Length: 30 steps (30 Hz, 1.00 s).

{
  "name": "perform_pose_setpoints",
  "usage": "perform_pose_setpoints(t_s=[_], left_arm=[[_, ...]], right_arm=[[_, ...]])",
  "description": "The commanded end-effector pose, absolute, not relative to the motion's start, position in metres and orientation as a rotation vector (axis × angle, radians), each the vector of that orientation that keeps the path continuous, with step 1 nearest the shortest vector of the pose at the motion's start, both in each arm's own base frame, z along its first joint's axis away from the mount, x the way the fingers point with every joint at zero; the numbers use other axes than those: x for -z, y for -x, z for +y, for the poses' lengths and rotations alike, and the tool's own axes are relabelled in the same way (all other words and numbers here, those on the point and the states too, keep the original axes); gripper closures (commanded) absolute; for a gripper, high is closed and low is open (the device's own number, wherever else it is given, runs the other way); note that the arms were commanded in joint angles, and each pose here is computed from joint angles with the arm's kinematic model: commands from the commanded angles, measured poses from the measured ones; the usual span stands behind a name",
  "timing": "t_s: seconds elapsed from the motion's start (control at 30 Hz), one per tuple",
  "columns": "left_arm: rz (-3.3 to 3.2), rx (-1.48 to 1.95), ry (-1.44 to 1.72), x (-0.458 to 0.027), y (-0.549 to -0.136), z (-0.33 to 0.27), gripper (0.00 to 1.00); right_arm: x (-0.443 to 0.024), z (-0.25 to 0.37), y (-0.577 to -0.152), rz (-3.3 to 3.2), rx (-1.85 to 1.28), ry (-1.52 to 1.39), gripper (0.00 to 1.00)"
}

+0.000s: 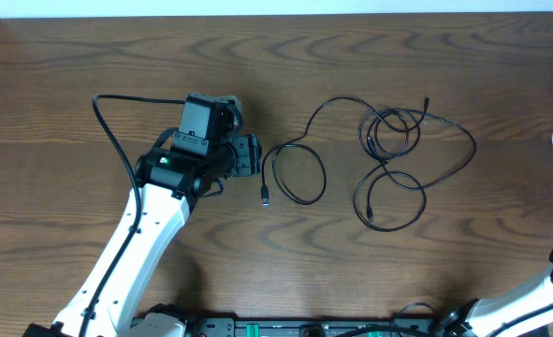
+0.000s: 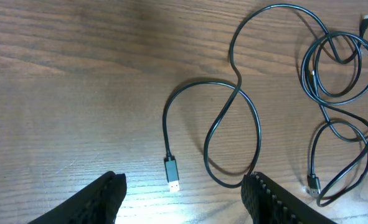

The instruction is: Untangle cables

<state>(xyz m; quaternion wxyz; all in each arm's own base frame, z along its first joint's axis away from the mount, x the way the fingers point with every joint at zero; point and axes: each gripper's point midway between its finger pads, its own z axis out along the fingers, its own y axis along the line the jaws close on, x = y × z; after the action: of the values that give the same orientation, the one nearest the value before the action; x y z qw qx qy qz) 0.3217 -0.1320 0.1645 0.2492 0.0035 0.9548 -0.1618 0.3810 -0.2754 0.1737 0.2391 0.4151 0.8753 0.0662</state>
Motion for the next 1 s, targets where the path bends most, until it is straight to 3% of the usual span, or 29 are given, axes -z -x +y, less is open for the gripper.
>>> perform_pose_setpoints(t_s=[0.0, 0.17, 0.33, 0.67, 0.7, 0.73, 0.8, 0.83, 0.97], left_arm=[[2.612, 0.417, -0.014, -0.16, -0.322, -0.13, 0.35], [2.621, 0.304, 0.02, -0.152, -0.323, -0.115, 0.31], [2.765, 0.238, 0.03, -0.113, -0.309, -0.109, 0.3], [2.828, 0.213, 0.032, -0.096, -0.306, -0.108, 0.3], [2.828, 0.213, 0.032, -0.096, -0.306, -0.108, 0.3], [2.828, 0.213, 0.032, -0.096, -0.306, -0.108, 0.3], [2.831, 0.212, 0.033, -0.096, -0.305, -0.108, 0.3], [2.831, 0.212, 0.033, -0.096, -0.305, -0.108, 0.3], [2.831, 0.212, 0.033, -0.096, -0.305, -0.108, 0.3]], right_arm=[[-0.173, -0.196, -0.404, 2.569, -0.397, -0.787, 0.24], [-0.163, -0.106, -0.4, 2.8, -0.477, -0.413, 0.18], [-0.145, -0.004, -0.381, 3.028, -0.474, -0.104, 0.12], [-0.049, 0.128, -0.33, 3.217, -0.461, -0.275, 0.16], [-0.04, 0.132, -0.332, 3.196, -0.413, -0.334, 0.19], [-0.035, 0.135, -0.333, 3.184, -0.391, -0.344, 0.3], [-0.034, 0.137, -0.336, 3.166, -0.354, -0.316, 0.84], [-0.038, 0.138, -0.338, 3.159, -0.357, -0.31, 0.95], [-0.079, 0.146, -0.354, 3.102, -0.409, -0.03, 0.99]])
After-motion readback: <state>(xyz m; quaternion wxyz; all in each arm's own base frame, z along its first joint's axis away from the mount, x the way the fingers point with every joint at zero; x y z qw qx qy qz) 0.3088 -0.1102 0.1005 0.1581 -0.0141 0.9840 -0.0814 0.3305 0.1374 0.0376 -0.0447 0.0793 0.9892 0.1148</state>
